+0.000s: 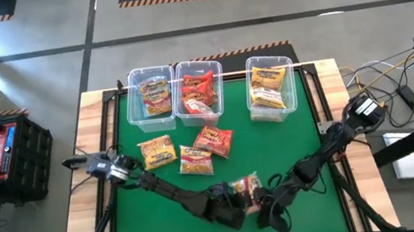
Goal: Sort Maruchan noodles
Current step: Put the bottom blue noodle pack into the top left transparent bin
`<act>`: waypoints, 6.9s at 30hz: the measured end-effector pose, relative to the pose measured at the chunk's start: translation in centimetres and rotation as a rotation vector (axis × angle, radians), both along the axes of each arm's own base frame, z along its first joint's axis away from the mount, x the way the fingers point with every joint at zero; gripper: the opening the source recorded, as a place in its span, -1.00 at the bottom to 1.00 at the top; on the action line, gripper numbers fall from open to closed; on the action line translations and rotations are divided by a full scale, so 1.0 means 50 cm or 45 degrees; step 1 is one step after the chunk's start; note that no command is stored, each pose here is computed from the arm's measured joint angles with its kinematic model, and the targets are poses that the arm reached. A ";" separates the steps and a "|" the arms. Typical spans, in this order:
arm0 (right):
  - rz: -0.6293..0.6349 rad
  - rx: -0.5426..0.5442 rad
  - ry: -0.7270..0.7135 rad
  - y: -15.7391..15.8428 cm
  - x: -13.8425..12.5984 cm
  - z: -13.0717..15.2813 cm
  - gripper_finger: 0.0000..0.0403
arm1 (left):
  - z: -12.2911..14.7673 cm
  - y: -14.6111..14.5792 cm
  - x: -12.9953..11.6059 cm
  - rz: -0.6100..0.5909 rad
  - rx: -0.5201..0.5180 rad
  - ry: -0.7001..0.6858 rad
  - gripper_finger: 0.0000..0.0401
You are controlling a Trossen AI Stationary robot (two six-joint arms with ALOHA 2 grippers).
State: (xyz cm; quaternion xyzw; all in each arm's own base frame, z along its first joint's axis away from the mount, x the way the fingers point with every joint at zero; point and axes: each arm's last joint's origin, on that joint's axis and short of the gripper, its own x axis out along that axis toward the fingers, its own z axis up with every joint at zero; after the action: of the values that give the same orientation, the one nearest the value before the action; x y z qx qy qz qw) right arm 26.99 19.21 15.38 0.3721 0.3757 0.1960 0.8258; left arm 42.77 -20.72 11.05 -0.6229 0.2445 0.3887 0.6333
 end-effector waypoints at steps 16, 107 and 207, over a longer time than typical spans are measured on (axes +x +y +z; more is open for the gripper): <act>-0.044 -0.388 0.214 -0.131 -0.013 0.026 -0.49 | -0.003 0.105 0.033 0.100 0.063 0.079 -0.15; -0.313 -0.268 0.437 -0.410 -0.003 0.044 0.20 | 0.045 0.220 0.013 -0.380 0.103 0.410 -0.15; -0.457 0.082 0.238 -0.401 -0.017 -0.076 -0.28 | 0.051 0.232 0.021 -0.295 0.113 0.361 -0.15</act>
State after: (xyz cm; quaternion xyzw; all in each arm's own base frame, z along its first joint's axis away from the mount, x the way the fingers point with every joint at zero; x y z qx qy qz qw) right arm 26.13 -0.83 11.59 0.4759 0.3719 0.0221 0.7967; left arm 43.82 -9.13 13.60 -0.5010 0.3841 0.4074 0.6599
